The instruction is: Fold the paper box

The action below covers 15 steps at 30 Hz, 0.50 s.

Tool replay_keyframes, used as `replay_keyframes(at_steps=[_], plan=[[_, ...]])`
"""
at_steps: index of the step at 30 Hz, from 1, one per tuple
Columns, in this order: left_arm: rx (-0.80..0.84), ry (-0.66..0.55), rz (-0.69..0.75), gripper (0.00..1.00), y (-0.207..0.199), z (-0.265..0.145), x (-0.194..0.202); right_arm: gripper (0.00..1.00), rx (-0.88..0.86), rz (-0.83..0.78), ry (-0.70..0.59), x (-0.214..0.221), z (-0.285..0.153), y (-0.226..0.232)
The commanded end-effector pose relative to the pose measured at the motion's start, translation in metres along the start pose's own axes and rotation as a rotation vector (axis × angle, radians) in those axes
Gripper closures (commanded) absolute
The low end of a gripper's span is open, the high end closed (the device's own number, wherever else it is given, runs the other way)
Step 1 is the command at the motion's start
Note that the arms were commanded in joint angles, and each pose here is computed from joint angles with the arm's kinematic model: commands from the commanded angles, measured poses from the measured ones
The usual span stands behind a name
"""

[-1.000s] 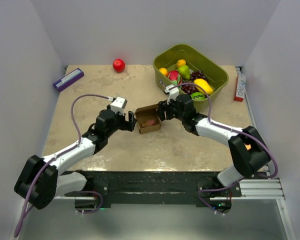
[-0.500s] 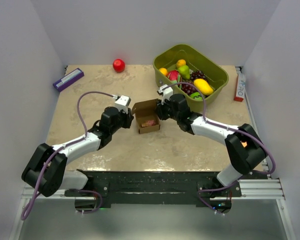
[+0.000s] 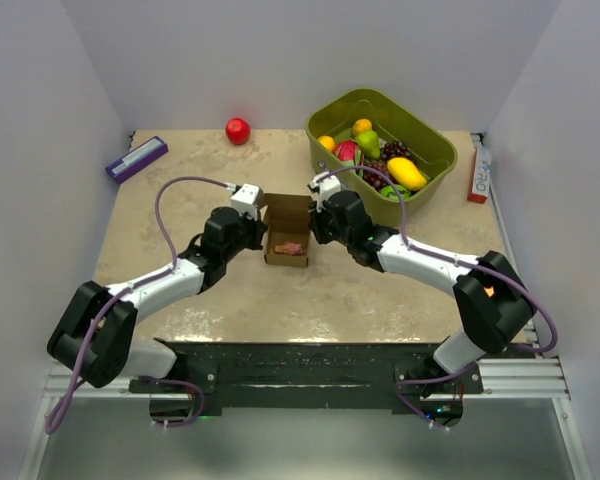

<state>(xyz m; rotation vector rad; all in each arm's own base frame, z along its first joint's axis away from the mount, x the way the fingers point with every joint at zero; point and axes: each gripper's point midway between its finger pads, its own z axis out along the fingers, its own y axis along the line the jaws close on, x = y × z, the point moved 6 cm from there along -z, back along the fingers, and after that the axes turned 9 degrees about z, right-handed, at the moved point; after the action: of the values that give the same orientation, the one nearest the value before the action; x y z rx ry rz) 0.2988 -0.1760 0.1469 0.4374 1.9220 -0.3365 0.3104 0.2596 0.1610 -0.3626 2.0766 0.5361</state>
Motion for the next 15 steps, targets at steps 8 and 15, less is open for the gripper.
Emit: replay_keyframes(at_steps=[8, 15], plan=[[0.076, -0.104, -0.061, 1.0, -0.014, 0.01, -0.029, 0.95, 0.043, 0.076, -0.046, -0.024, -0.01, 0.015], [0.062, -0.057, -0.056, 1.0, -0.014, 0.015, -0.013, 0.92, 0.112, 0.236, -0.065, -0.034, -0.01, 0.017]])
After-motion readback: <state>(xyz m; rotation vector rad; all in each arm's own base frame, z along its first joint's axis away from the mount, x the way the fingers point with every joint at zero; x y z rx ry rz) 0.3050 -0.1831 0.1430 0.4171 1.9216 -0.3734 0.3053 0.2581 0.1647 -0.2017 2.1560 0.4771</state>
